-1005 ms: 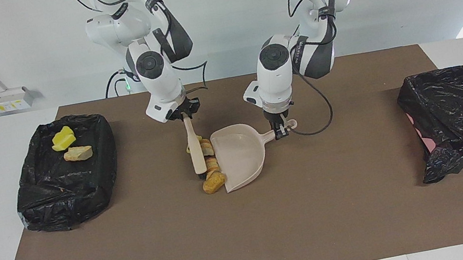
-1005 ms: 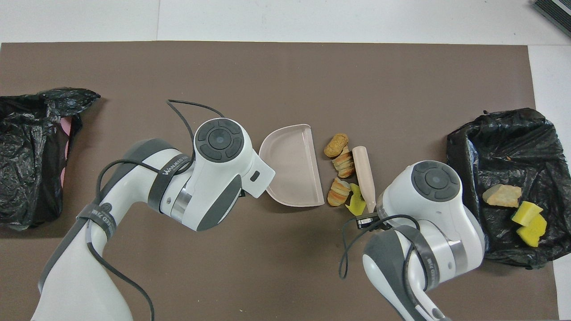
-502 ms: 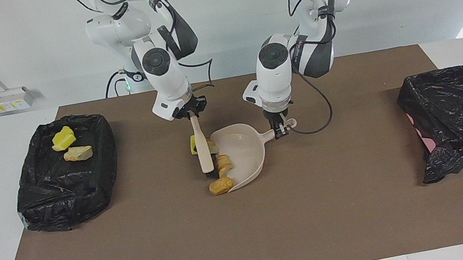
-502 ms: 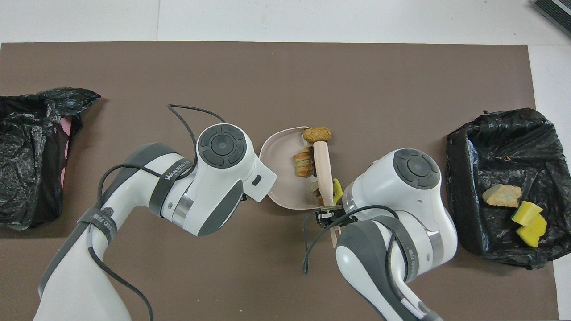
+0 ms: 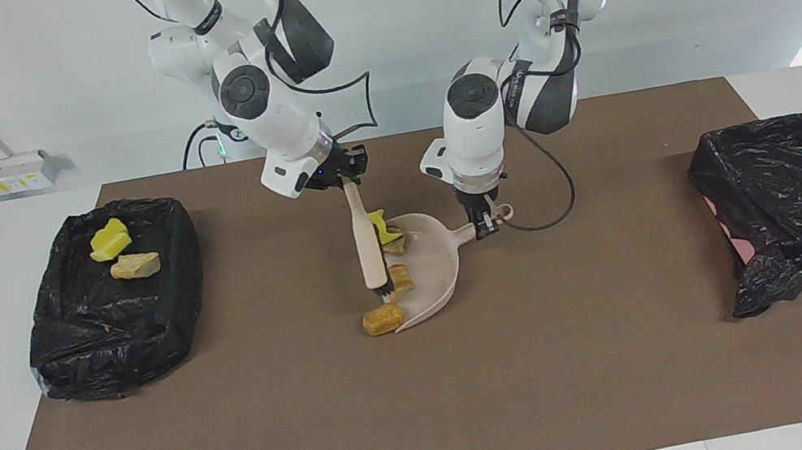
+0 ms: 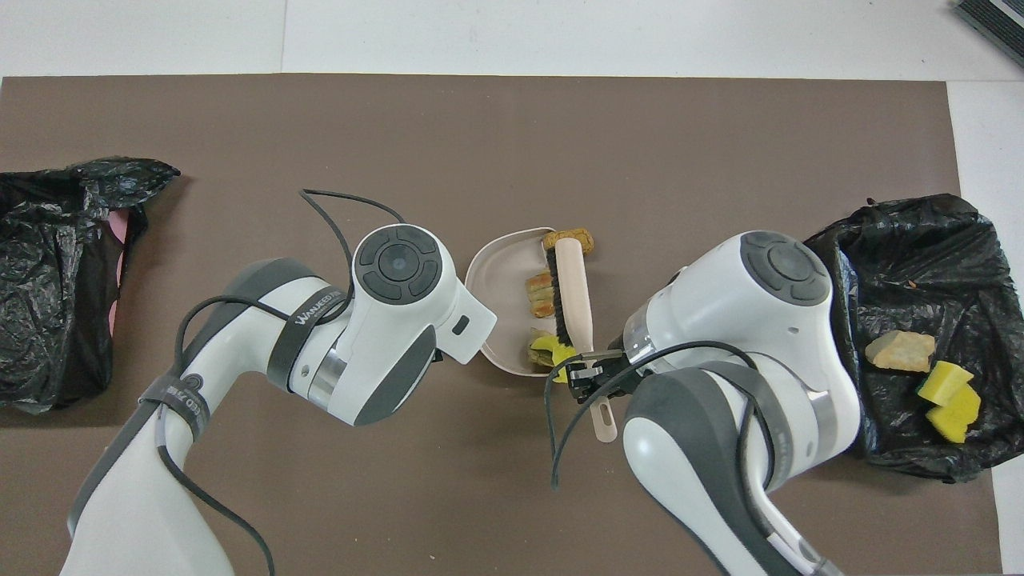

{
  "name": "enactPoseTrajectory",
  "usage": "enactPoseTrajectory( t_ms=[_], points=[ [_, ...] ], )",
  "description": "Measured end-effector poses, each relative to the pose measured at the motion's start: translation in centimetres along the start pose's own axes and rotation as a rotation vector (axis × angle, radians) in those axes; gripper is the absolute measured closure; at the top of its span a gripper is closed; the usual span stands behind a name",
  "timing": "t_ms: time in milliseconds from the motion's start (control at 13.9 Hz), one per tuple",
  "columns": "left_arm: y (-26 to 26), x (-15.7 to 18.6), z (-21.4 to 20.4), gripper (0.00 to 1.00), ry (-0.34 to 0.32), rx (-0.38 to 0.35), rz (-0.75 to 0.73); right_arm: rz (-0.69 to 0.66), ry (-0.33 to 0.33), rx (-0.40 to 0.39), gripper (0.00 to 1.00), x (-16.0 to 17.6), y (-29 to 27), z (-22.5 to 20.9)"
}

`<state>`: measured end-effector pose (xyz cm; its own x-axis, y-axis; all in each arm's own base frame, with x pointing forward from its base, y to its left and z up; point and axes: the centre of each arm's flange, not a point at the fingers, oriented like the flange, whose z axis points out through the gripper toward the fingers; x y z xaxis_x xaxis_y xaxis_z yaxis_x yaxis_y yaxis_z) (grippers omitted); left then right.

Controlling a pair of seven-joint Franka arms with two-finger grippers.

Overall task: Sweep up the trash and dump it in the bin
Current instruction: 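Sweep the bread and sponge pieces into the dustpan with the right gripper, then sweep the last pieces into the dustpan with the right gripper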

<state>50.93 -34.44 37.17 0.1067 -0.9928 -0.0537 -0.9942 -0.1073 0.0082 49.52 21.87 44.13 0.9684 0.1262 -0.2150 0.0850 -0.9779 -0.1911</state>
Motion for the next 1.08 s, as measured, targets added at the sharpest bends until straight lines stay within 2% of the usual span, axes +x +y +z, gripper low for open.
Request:
enactPoseTrajectory(
  t_ms=[215, 502, 790, 1077],
  points=[
    [0.0, 0.0, 0.0, 0.67, 0.000, 0.000, -0.001, -0.067, 0.044, -0.196, 0.74, 0.9, 2.8, -0.4],
    [0.0, -0.1, 0.1, 0.67, -0.001, -0.001, -0.002, -0.153, 0.071, -0.322, 0.74, 4.9, 8.1, 0.4],
    [0.0, -0.1, 0.1, 0.67, -0.001, 0.000, -0.002, -0.206, 0.058, -0.299, 0.74, 8.4, 7.5, 4.8],
    [0.0, -0.1, 0.1, 0.67, -0.001, 0.000, -0.002, -0.254, 0.005, -0.233, 0.74, 8.4, 3.4, 8.7]
  ],
)
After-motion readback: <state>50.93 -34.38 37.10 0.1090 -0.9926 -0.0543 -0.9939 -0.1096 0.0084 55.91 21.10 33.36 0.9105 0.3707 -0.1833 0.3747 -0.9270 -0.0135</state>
